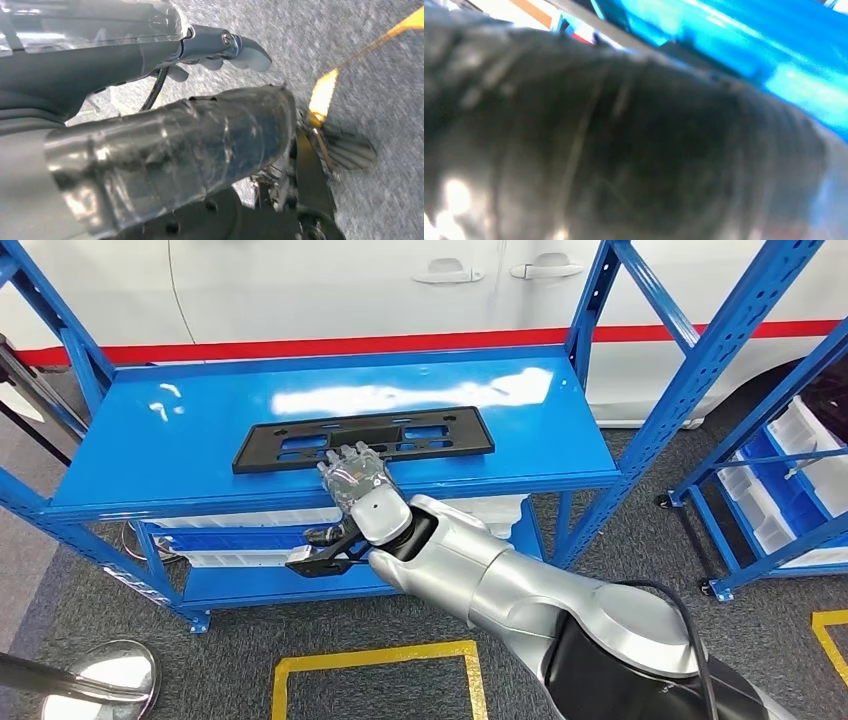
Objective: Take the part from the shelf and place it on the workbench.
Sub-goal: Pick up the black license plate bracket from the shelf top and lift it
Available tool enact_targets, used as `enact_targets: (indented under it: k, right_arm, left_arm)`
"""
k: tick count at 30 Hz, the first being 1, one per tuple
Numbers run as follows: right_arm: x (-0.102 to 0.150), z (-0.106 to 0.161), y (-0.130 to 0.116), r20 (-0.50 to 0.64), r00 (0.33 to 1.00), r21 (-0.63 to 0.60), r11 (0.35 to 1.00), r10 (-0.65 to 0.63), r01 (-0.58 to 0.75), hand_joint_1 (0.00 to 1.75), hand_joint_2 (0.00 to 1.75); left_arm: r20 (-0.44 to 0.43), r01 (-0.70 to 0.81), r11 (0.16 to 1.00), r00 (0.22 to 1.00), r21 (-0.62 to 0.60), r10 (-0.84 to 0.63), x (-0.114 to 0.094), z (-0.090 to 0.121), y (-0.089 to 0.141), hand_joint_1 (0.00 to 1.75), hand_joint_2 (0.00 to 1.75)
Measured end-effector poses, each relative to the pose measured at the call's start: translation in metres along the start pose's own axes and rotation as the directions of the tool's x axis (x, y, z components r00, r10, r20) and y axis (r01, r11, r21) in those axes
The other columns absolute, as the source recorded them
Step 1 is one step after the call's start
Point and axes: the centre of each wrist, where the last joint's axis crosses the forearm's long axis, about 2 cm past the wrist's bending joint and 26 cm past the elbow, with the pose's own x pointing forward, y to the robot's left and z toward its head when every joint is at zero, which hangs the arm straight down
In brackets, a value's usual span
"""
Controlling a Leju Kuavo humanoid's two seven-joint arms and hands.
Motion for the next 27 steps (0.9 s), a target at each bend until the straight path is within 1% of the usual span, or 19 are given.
enact_targets:
  k: [18, 27]
  right_arm:
    - [0.0036, 0.0002, 0.0042, 0.013, 1.0, 0.013, 1.0, 0.013, -0.013, 0.0, 0.0]
    - [-0.0009, -0.0005, 0.0026, 0.01, 1.0, 0.012, 1.0, 0.028, -0.028, 0.0, 0.0]
  left_arm:
    - [0.004, 0.011, 1.0, 1.0, 0.003, -0.011, -0.0004, 0.0002, -0.0005, 0.0, 0.0]
    - [0.005, 0.013, 1.0, 1.0, -0.001, -0.013, 0.0014, 0.0, -0.0016, 0.0, 0.0]
